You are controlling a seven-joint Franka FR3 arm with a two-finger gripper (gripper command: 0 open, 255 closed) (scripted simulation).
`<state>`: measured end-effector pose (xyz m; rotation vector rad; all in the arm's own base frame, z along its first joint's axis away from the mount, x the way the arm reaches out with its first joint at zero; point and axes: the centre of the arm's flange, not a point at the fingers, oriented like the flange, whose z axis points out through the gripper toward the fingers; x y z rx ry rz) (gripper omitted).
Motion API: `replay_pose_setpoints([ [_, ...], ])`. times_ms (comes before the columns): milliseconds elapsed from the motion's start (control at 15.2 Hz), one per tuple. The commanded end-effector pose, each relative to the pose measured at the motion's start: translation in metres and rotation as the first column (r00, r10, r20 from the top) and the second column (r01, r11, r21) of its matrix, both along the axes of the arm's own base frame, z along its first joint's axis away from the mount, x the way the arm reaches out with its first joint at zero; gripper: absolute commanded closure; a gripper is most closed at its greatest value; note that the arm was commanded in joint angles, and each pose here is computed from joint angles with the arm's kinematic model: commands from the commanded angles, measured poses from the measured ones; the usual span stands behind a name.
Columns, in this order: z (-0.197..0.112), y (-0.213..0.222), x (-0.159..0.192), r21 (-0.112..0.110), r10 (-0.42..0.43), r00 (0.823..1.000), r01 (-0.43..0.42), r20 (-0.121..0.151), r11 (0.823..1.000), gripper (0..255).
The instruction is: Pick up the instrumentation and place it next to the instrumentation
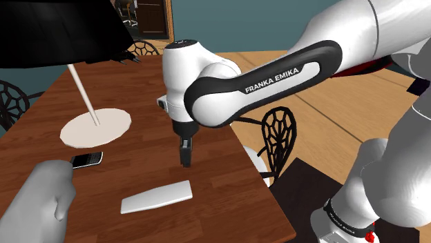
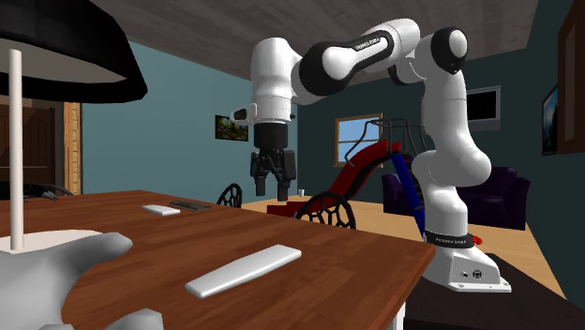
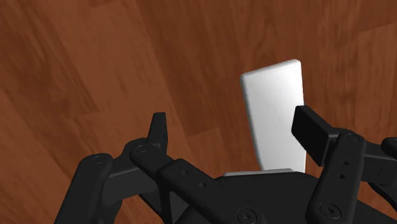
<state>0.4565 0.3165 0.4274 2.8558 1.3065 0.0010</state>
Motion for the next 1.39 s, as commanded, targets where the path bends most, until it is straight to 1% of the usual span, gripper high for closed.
replay_pose_setpoints([
  [0,-0.011,0.025,0.002,-0.001,0.047,0.999,-0.047,0.0,0.999,0],
  [264,-0.033,0.074,0.003,-0.005,0.14,0.99,-0.14,0.0,0.99,0],
  [594,-0.06,0.133,-0.003,-0.01,0.251,0.968,-0.251,0.0,0.968,0],
  [1056,-0.097,0.133,-0.003,-0.01,0.251,0.968,-0.251,0.0,0.968,0],
  [1320,-0.1,0.132,-0.003,-0.01,0.251,0.968,-0.251,0.0,0.968,0],
])
